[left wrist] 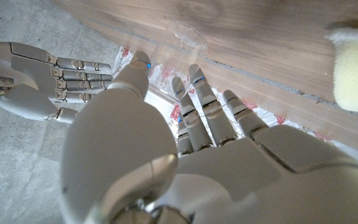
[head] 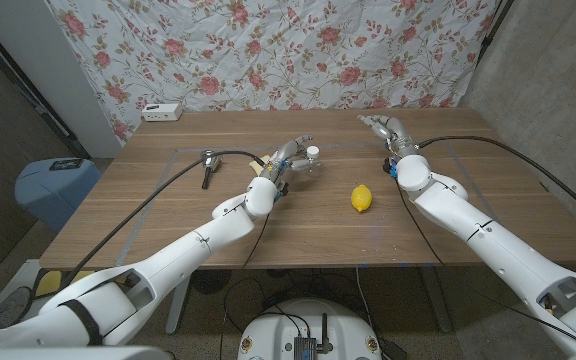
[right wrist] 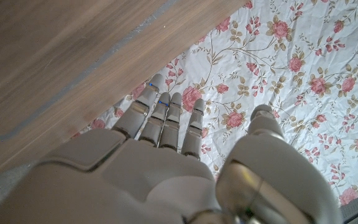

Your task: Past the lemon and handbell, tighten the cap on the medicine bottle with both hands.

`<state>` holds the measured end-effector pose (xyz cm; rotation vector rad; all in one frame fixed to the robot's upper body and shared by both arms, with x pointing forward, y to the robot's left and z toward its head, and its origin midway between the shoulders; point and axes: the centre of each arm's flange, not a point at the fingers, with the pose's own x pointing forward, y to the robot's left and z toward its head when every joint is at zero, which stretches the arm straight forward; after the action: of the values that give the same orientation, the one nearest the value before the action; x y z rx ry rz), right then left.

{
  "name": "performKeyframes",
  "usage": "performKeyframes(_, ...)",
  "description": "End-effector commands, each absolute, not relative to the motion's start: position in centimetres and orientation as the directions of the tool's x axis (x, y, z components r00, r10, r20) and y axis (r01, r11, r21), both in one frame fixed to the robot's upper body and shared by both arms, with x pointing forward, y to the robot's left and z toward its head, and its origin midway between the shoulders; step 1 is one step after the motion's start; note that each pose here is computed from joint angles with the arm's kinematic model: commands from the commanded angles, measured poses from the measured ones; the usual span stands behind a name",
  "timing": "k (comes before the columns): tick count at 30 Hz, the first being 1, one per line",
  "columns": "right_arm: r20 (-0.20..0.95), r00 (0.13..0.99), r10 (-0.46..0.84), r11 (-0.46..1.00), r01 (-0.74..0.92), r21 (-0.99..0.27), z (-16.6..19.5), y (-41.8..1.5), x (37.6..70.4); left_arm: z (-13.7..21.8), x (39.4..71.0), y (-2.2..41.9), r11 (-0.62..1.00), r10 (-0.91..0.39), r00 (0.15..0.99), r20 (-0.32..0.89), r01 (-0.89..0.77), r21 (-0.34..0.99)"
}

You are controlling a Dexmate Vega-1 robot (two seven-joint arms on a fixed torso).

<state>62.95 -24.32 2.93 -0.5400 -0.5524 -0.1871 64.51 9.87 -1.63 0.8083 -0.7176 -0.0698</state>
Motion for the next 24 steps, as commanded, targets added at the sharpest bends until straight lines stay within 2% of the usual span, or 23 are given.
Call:
performKeyframes(1, 0.579, 0.815, -0.035, 0.934, 0.232, -0.271, 0.9, -25.6, 63.6, -2.4, 64.6, 10.0, 0.683, -0.319, 0.772, 0.55, -0.215, 0.698)
performKeyframes(24, 0.598, 0.801, -0.006, 0.983, 0.115, -0.144, -1.2, -26.1, 64.8, -3.5, 65.3, 10.5, 0.683, -0.296, 0.795, 0.529, -0.21, 0.699)
